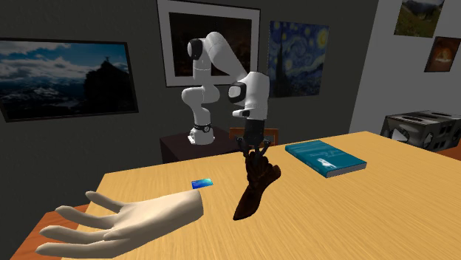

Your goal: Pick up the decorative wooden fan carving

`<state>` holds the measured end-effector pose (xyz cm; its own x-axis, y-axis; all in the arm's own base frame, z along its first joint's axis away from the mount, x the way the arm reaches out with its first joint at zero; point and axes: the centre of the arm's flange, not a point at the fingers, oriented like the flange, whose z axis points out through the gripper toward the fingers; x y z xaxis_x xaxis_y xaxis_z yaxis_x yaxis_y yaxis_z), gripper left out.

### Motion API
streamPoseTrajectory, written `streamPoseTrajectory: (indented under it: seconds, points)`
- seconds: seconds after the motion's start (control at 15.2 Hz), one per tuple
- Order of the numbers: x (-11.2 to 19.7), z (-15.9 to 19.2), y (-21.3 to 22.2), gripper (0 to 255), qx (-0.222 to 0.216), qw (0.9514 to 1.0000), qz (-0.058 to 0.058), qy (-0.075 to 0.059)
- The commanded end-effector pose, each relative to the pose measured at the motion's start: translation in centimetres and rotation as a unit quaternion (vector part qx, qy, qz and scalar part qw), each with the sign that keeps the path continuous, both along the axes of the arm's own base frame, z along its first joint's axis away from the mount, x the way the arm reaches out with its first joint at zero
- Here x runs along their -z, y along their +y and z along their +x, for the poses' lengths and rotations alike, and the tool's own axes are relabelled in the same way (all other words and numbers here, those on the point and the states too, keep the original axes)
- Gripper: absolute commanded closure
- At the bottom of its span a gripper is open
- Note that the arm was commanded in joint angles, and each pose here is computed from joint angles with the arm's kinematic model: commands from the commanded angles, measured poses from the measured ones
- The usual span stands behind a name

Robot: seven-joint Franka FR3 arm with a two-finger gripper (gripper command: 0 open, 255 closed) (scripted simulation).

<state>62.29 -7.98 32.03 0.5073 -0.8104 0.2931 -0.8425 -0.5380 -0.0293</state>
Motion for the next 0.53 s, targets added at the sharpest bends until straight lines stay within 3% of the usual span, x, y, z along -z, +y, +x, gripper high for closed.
streamPoseTrajectory:
  seconds: [0.0, 0.46]
  points:
    - [0.0, 0.0, 0.0, 255, 0.0, 1.0, 0.0, 0.0]
    - [-3.1, 0.0, 0.0, 255, 0.0, 1.0, 0.0, 0.0]
